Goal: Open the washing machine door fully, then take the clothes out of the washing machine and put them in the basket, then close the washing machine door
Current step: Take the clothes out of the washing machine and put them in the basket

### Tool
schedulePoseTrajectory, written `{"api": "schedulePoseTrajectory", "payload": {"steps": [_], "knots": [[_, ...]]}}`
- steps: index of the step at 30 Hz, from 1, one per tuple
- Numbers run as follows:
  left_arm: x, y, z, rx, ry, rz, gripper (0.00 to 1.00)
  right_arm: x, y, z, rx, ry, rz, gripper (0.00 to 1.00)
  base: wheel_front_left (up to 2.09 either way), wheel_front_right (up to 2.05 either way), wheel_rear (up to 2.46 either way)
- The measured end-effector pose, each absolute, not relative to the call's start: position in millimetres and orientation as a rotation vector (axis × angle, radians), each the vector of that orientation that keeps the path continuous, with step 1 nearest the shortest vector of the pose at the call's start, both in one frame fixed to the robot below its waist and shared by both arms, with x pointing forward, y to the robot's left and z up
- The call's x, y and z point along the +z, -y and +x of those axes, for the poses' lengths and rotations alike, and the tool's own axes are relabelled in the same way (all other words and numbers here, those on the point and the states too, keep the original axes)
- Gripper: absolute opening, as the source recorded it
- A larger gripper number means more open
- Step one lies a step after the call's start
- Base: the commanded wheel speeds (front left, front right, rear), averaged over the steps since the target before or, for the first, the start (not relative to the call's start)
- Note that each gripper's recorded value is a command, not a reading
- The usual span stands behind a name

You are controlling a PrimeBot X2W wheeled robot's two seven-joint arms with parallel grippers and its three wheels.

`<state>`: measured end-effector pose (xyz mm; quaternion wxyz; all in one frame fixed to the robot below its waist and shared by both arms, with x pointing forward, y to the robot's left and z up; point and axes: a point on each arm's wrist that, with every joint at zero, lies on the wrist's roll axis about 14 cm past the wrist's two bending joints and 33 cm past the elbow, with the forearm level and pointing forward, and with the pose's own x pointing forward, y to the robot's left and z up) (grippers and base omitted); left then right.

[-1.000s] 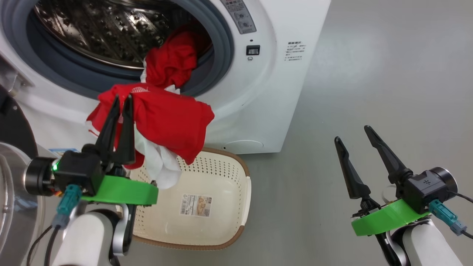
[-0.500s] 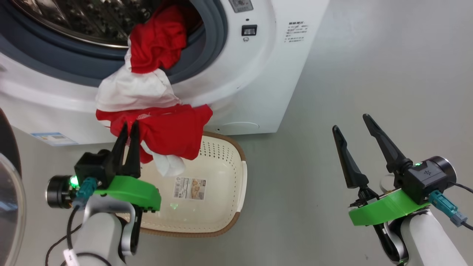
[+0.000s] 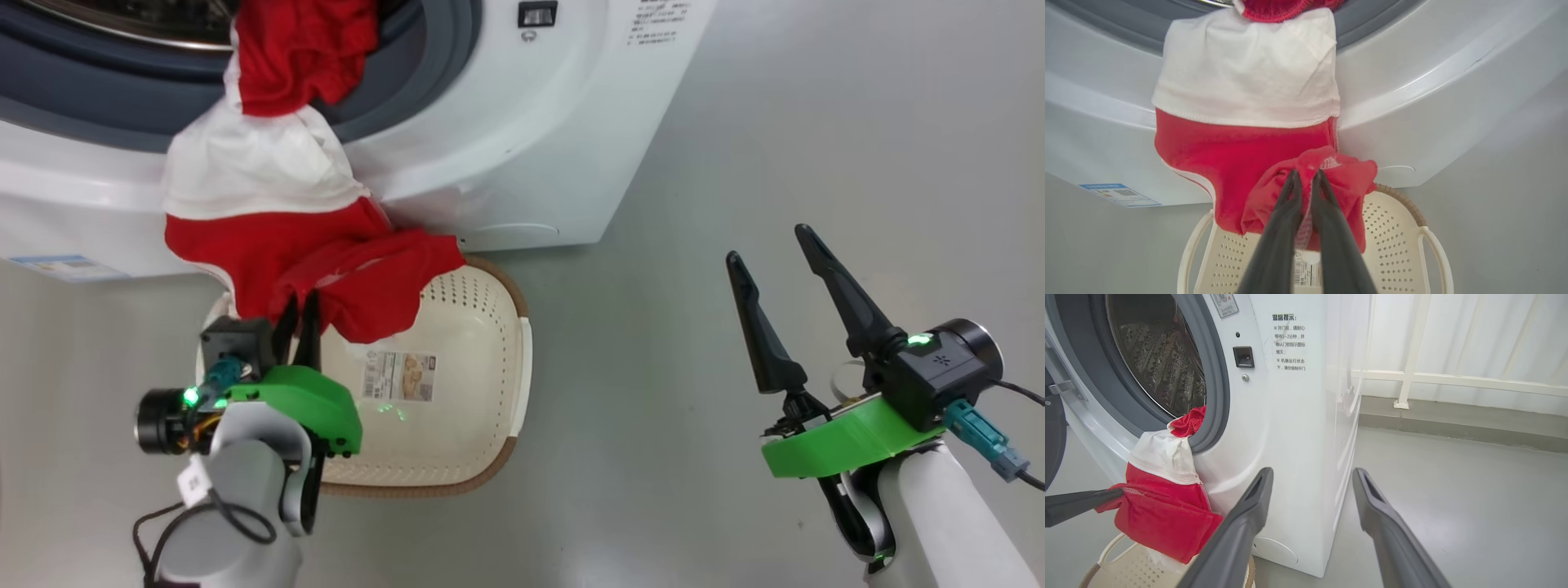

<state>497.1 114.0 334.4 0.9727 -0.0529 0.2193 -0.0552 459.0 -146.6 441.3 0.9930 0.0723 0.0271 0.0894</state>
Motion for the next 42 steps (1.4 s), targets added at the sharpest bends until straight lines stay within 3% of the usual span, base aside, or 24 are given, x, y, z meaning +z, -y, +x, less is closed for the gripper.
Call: {"api": "schedulePoseTrajectory", "payload": {"steps": [22,30,31,32,33,34,35,42], "knots": [[213.7,-94.7,457.0,-0.153,-0.859,-0.088,0.0,395.4,151.3,473.4,0.169,-0.149,0.142,1.0,0.0,0.0,0.0],[198.1,-87.7,456.5,-0.155,-0.895,-0.097,0.0,389.4,154.8,482.5,0.163,-0.15,0.135,1.0,0.0,0.0,0.0],[196.1,-87.8,455.5,-0.152,-0.9,-0.098,0.09,387.7,155.2,482.2,0.162,-0.154,0.135,1.0,0.0,0.0,0.0],[194.4,-87.9,455.3,-0.15,-0.904,-0.095,0.35,386.1,155.6,482.1,0.161,-0.158,0.135,1.0,0.0,0.0,0.0],[193.6,-87.6,456.3,-0.149,-0.905,-0.094,0.47,384.6,156.0,481.9,0.16,-0.162,0.134,1.0,0.0,0.0,0.0],[193.3,-87.2,458.0,-0.149,-0.903,-0.094,0.8,383.4,156.2,481.8,0.16,-0.165,0.134,1.0,0.0,0.0,0.0],[192.7,-86.7,459.1,-0.15,-0.902,-0.095,1.0,382.0,156.4,481.7,0.159,-0.168,0.134,1.0,0.0,0.0,0.0],[192.5,-89.0,464.1,-0.138,-0.886,-0.102,1.0,377.4,155.2,482.8,0.161,-0.176,0.137,1.0,0.0,0.0,0.0]]}}
